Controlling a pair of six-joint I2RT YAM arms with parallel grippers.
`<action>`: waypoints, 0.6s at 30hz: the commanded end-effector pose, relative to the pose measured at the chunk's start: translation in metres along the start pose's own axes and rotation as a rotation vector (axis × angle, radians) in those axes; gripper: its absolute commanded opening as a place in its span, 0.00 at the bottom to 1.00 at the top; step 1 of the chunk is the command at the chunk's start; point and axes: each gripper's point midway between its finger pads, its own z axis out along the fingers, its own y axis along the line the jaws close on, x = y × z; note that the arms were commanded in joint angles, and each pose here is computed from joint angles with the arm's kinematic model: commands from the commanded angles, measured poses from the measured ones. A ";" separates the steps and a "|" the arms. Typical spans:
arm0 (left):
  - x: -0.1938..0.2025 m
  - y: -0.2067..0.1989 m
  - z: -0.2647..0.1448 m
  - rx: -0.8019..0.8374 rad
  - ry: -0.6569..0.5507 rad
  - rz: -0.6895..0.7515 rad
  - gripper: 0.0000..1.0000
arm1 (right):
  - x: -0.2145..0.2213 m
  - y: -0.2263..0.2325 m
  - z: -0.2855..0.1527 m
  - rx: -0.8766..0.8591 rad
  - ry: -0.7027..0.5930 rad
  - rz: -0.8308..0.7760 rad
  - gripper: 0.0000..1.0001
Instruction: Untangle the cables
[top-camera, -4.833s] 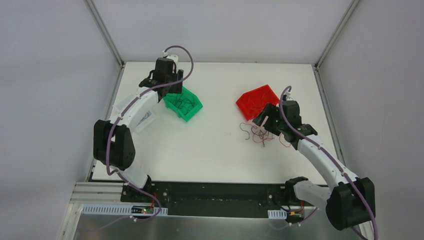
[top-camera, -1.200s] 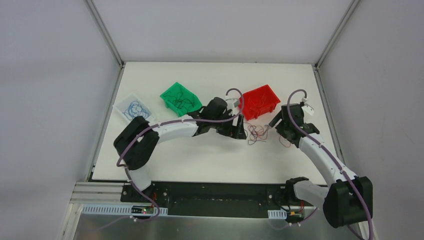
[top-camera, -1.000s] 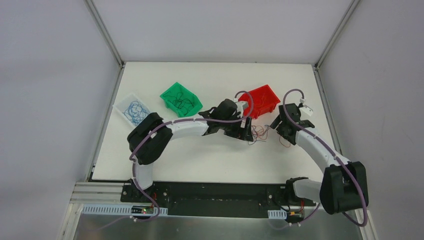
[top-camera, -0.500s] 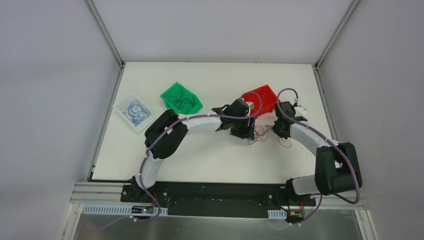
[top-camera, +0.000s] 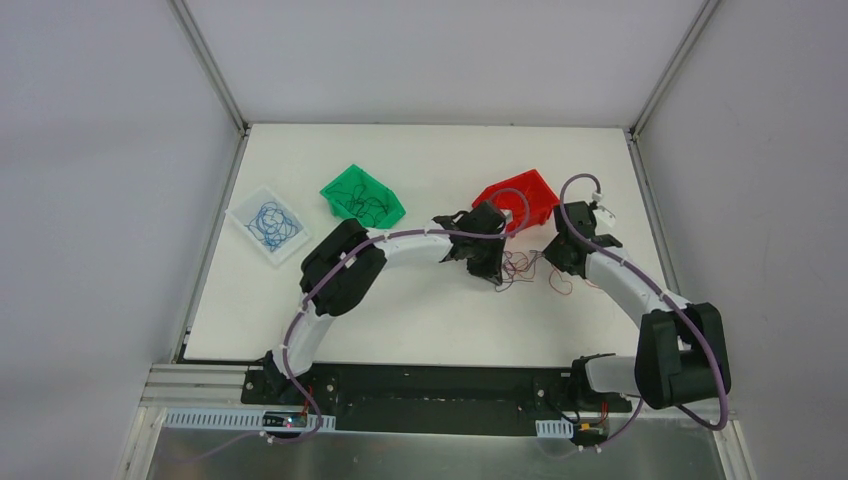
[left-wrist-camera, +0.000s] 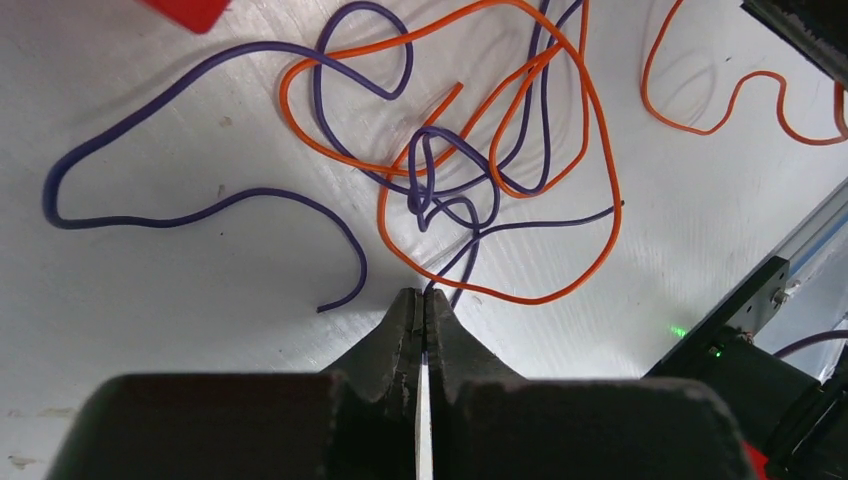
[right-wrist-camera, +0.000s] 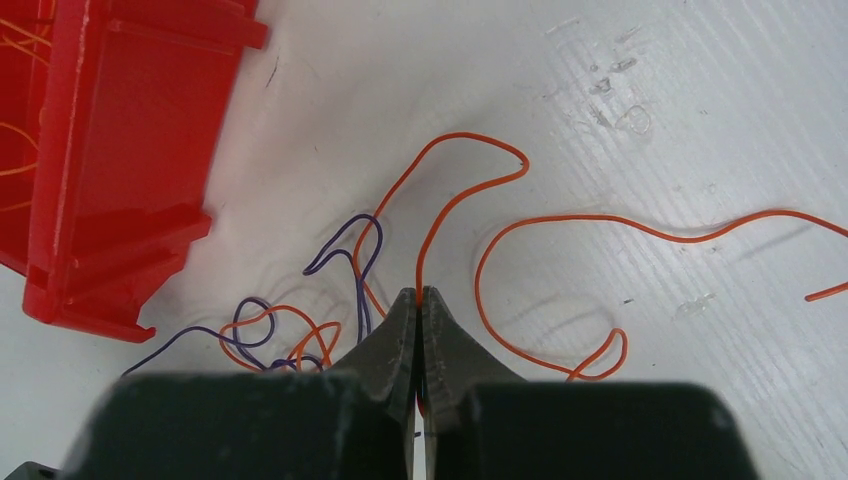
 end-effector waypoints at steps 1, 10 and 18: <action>0.002 0.016 -0.022 -0.018 0.030 -0.027 0.00 | -0.020 0.005 -0.015 -0.023 -0.052 0.041 0.00; 0.005 0.100 -0.131 -0.059 -0.075 -0.184 0.00 | -0.062 -0.030 -0.043 0.021 -0.247 0.205 0.00; 0.041 0.167 -0.211 -0.157 -0.280 -0.392 0.00 | -0.089 -0.079 -0.065 0.129 -0.415 0.391 0.00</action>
